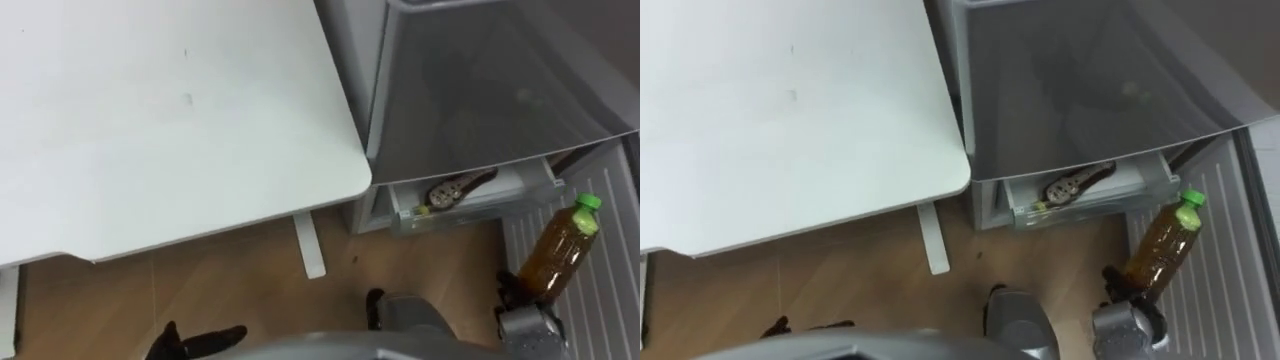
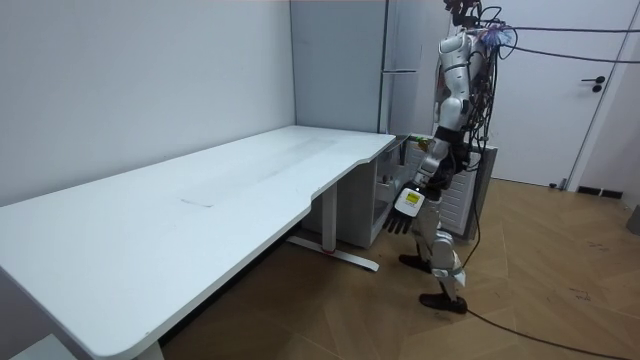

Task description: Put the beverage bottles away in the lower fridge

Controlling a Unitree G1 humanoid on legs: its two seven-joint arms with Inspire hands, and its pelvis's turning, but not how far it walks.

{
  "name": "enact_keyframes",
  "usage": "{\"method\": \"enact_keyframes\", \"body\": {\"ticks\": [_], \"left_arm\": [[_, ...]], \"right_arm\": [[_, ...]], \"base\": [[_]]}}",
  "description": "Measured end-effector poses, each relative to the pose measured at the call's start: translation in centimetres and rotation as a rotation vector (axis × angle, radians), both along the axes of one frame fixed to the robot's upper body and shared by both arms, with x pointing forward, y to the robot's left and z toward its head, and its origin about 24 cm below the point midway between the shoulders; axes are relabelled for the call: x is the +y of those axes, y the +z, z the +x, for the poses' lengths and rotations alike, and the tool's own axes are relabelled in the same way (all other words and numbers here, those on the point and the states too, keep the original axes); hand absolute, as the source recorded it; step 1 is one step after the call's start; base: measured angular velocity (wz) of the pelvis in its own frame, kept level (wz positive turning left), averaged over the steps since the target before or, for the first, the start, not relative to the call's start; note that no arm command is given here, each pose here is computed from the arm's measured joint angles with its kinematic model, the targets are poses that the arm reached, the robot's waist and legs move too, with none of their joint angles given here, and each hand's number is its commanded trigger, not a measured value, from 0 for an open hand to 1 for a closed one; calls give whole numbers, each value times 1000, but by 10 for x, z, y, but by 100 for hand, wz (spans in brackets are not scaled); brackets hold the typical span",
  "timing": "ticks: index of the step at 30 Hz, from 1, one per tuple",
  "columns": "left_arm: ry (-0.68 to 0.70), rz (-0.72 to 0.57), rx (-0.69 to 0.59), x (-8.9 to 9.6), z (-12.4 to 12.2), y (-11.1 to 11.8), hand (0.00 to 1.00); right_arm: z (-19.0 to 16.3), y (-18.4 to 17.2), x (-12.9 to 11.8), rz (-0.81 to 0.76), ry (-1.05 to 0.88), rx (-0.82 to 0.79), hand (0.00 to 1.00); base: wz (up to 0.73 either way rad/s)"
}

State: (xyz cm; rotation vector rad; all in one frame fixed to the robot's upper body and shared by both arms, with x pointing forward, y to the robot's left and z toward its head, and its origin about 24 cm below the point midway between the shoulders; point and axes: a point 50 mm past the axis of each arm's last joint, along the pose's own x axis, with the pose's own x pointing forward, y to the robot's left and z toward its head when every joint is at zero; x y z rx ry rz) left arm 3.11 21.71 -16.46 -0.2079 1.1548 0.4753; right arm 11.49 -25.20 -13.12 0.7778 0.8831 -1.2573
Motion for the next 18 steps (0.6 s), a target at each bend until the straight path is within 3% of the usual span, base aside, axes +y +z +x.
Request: {"method": "enact_keyframes", "body": {"ticks": [9,18], "left_arm": [[-70,21,-52,6,40,3,0],[-114,34,-75,6,65,7,0]], "right_arm": [[79,30,-16,21,-56,-249,100],[96,42,-34,-8,-111,-334,100]], "base": [[14],[3]]}}
